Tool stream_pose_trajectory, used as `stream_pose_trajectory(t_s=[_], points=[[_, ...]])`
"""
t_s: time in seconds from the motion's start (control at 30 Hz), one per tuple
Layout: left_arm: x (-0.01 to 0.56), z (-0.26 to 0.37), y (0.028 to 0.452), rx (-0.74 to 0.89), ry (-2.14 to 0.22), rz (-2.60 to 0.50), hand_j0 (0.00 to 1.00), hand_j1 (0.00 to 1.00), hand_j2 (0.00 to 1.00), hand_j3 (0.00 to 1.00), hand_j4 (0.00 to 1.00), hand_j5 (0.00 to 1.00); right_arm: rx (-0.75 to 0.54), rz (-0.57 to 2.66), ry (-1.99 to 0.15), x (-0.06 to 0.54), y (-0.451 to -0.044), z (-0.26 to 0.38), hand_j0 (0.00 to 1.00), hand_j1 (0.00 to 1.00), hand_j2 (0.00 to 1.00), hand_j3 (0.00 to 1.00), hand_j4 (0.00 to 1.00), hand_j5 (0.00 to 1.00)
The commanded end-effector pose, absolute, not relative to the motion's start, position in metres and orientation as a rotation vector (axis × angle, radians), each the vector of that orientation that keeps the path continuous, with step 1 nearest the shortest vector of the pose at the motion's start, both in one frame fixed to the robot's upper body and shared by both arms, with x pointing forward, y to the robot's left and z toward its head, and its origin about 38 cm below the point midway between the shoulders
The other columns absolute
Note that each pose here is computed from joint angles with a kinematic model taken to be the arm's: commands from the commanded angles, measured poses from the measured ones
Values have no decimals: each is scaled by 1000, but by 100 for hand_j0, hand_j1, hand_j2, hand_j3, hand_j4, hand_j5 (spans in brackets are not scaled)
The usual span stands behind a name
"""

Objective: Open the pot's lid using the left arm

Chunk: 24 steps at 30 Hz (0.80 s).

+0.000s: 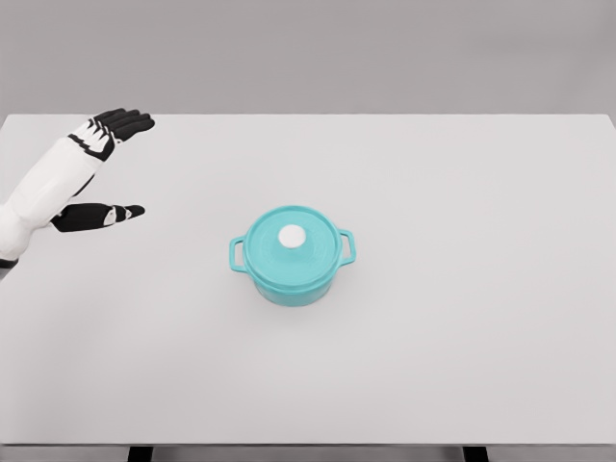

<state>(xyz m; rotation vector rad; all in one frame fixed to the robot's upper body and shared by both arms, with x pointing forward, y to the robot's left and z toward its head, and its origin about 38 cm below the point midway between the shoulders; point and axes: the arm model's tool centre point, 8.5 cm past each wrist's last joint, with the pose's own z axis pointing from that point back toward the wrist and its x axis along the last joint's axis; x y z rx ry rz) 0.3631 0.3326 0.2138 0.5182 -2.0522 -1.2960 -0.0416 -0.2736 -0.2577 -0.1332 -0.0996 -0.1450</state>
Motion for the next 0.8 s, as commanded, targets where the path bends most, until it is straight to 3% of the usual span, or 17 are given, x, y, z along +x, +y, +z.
stream_pose_trajectory(t_s=[0.0,0.5,0.63,0.77], points=[[363,214,333,517,-2055,-1290,100,100,100,100,100,100,-137,-148,-110,-39,-274,-258,100,100,100,100,100,100],[391,203,306,683,-1959,-1558,100,100,100,100,100,100,-130,-141,-95,-43,-273,-258,100,100,100,100,100,100],[424,187,337,699,-1793,-1604,100,100,100,100,100,100,-130,-141,-95,-43,-273,-258,100,100,100,100,100,100],[432,200,336,716,-1745,-1745,100,100,100,100,100,100,-130,-141,-95,-43,-273,-258,100,100,100,100,100,100]])
